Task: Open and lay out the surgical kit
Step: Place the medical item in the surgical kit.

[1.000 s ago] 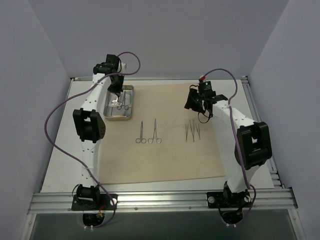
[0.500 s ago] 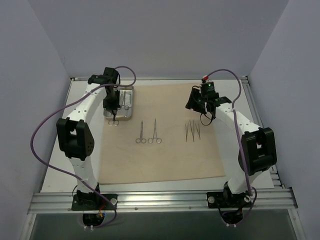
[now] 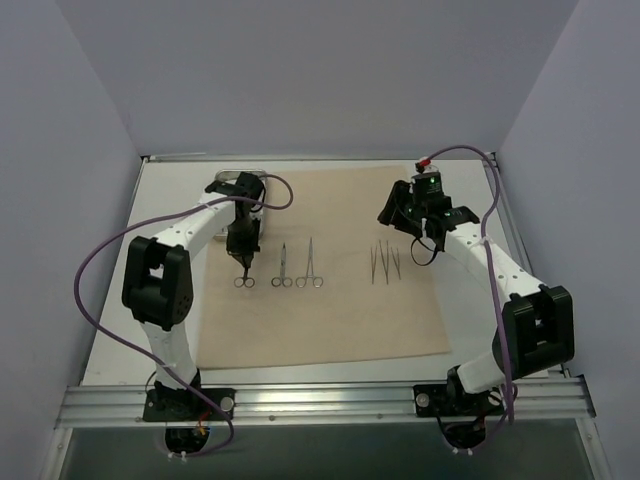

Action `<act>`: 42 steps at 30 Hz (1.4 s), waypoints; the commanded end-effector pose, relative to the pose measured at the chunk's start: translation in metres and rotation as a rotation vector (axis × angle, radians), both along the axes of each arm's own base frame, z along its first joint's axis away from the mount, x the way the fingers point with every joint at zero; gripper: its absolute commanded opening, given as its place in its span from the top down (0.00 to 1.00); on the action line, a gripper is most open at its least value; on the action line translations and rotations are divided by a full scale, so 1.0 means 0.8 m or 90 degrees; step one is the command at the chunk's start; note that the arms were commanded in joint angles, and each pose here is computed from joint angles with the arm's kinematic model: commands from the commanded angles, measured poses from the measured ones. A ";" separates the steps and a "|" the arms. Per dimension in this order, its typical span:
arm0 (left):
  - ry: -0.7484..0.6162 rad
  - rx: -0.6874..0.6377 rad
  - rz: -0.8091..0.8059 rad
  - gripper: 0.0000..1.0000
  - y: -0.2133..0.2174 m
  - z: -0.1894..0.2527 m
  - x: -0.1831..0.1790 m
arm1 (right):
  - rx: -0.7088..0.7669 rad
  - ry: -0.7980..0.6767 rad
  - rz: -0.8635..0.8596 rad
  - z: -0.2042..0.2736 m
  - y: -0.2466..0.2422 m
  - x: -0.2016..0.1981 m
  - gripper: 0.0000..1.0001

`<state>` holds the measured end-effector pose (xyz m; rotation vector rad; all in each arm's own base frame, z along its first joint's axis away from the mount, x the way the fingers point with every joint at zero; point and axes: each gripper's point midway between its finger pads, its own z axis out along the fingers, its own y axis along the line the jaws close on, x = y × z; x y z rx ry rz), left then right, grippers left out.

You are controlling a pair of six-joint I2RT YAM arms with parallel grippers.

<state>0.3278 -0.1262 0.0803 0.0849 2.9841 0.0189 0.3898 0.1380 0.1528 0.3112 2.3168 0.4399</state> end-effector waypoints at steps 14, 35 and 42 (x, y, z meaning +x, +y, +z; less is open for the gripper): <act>-0.001 0.012 0.046 0.98 -0.010 -0.037 0.020 | -0.003 -0.013 -0.033 0.015 -0.010 -0.027 0.49; 0.017 0.040 0.033 0.98 -0.028 -0.057 0.036 | -0.021 -0.012 -0.037 0.015 -0.019 -0.036 0.49; 0.026 0.037 0.031 0.98 -0.031 -0.063 0.036 | -0.022 -0.011 -0.039 0.013 -0.020 -0.037 0.49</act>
